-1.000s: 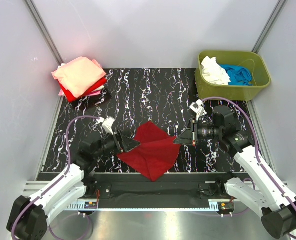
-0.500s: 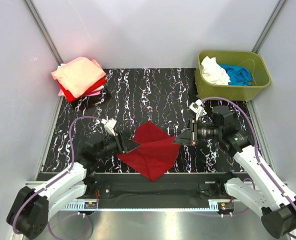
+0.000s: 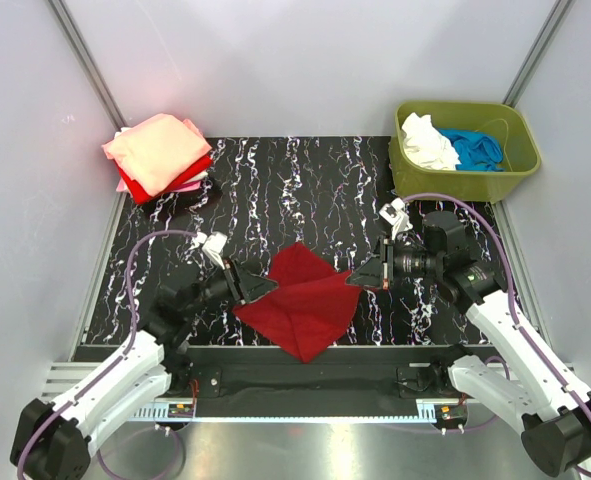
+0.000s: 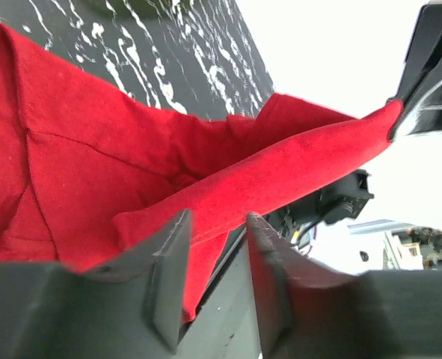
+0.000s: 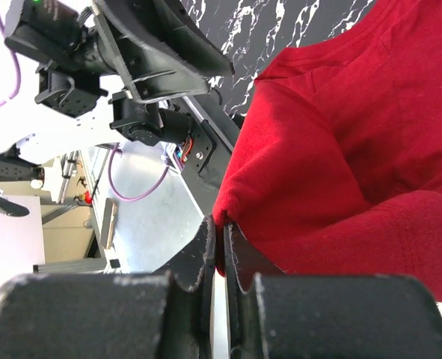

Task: Fold and stack the t-shirts
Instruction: Flatten the tshirt out

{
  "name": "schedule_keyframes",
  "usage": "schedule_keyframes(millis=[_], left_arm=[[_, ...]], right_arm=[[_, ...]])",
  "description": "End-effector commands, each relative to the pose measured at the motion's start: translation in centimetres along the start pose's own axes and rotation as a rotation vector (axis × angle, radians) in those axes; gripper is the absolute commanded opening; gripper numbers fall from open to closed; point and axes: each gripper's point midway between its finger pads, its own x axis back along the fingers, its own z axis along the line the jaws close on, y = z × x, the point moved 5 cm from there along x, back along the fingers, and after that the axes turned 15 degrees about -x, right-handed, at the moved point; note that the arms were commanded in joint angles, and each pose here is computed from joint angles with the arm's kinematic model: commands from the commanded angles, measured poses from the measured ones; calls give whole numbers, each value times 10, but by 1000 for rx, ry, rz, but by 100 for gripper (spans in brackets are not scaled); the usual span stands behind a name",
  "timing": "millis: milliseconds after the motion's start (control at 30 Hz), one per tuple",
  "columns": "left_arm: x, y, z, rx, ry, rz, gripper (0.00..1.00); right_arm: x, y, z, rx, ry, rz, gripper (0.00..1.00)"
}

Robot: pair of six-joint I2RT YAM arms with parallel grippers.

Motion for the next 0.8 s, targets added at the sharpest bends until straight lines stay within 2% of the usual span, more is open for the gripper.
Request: schedule_keyframes(millis=[0,67,100,167,267,333,400,433,467,533,633,700,767], left_arm=[[6,-3,9,-22,94,17,48],[7,-13,17,3,131,32,61],[7,-17,19,16,137,39,64],[9,-22,35,53,259,57,67],[12,-38,60,98,437,159,67],[5,-50,71,133,476,242,66],[-6,-52,76,145,472,269,61],[-10,-67,86,185,501,348,59],[-22,-59,86,181,478,326,58],[-33,-72,96,226,486,404,53],[-59,-66,96,210,493,450,53],[-58,-80,108,189,602,557,54],[-70,-77,109,149,637,597,56]], right_arm=[[6,8,17,60,35,-46,0],[8,4,24,72,81,-19,0],[11,2,28,78,92,-22,0],[19,-7,33,69,100,-21,0],[33,-27,33,42,105,-39,0],[37,-39,25,2,82,-45,0],[42,-49,21,9,82,-64,0],[43,-51,18,-1,71,-70,0],[44,-53,17,-4,70,-73,0],[43,-52,16,-12,69,-73,0],[41,-48,18,-10,65,-82,0],[41,-45,19,-5,60,-84,0],[39,-41,16,-3,41,-95,0]])
